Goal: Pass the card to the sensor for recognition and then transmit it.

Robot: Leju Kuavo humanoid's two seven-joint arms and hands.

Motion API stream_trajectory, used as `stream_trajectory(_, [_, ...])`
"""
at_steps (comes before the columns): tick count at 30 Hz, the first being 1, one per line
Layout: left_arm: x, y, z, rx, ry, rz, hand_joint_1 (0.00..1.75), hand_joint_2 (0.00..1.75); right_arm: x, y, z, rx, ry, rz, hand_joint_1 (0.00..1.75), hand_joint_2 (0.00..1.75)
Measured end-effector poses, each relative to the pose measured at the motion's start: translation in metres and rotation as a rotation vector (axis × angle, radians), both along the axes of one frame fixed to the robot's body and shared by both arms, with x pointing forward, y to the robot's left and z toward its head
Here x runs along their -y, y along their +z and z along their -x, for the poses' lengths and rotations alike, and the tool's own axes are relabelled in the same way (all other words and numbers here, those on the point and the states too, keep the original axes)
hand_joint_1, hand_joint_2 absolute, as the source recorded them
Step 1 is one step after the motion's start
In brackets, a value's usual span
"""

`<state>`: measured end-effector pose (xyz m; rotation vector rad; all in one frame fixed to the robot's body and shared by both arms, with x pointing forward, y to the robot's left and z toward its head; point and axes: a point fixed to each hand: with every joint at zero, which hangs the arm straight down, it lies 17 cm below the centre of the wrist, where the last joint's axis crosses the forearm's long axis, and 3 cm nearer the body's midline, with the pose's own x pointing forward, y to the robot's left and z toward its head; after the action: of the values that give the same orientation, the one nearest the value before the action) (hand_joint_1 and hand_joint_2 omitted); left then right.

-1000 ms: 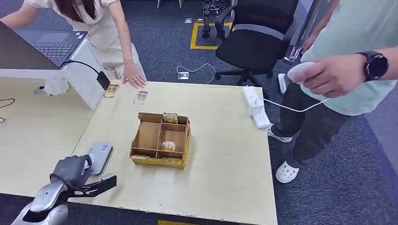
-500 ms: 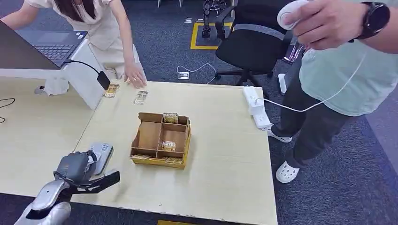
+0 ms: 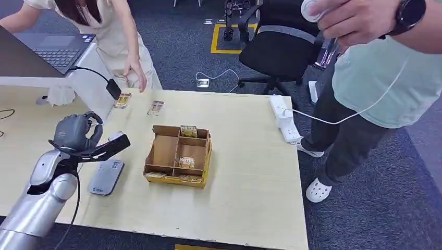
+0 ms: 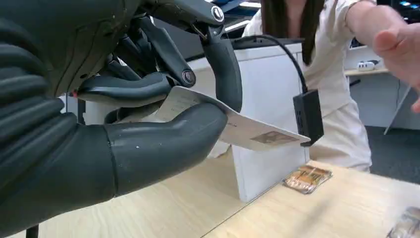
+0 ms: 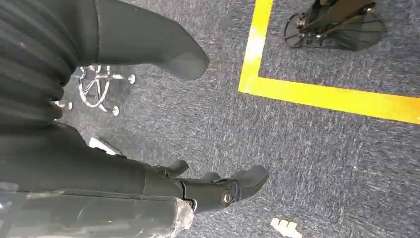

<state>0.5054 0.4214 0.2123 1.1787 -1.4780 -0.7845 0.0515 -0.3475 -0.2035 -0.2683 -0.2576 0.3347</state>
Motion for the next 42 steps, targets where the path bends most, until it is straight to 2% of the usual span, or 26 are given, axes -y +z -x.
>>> stream_trajectory(3, [0.003,0.010,-0.004,0.030,-0.001,0.011,1.69,1.75,0.000,0.000,0.001,-0.003,0.007,-0.001,0.00,1.75])
stream_trajectory(5, [0.004,0.016,-0.005,0.049,0.001,0.016,1.62,1.75,-0.001,0.000,0.000,-0.002,0.009,-0.002,0.00,1.75])
stream_trajectory(10, [0.004,0.029,-0.009,0.089,0.008,0.011,1.59,1.75,-0.001,-0.001,-0.001,0.004,0.011,-0.002,0.00,1.75])
stream_trajectory(20, [0.007,0.028,-0.011,0.089,0.007,0.015,1.61,1.75,-0.001,-0.002,0.000,0.001,0.006,-0.005,0.00,1.75])
stream_trajectory(21, [0.007,0.028,-0.011,0.090,0.007,0.015,1.55,1.75,-0.001,-0.003,0.000,0.000,0.006,-0.005,0.00,1.75])
stream_trajectory(25, [0.007,0.029,-0.012,0.091,0.007,0.021,1.62,1.75,-0.001,-0.003,0.000,0.000,0.005,-0.006,0.00,1.75])
stream_trajectory(29, [0.008,0.037,-0.015,0.106,0.005,0.033,1.52,1.75,-0.001,-0.003,-0.003,0.009,0.004,-0.002,0.00,1.75])
stream_trajectory(31, [0.009,0.038,-0.016,0.109,0.003,0.033,1.54,1.75,-0.001,-0.003,-0.003,0.011,0.003,-0.004,0.00,1.75])
stream_trajectory(32, [0.009,0.039,-0.016,0.110,0.003,0.033,0.00,1.75,-0.001,-0.003,-0.003,0.011,0.002,-0.005,0.00,1.75])
stream_trajectory(42, [0.013,0.037,-0.016,0.106,-0.006,0.045,0.00,1.75,-0.002,-0.005,-0.001,0.006,-0.002,-0.010,0.00,1.75])
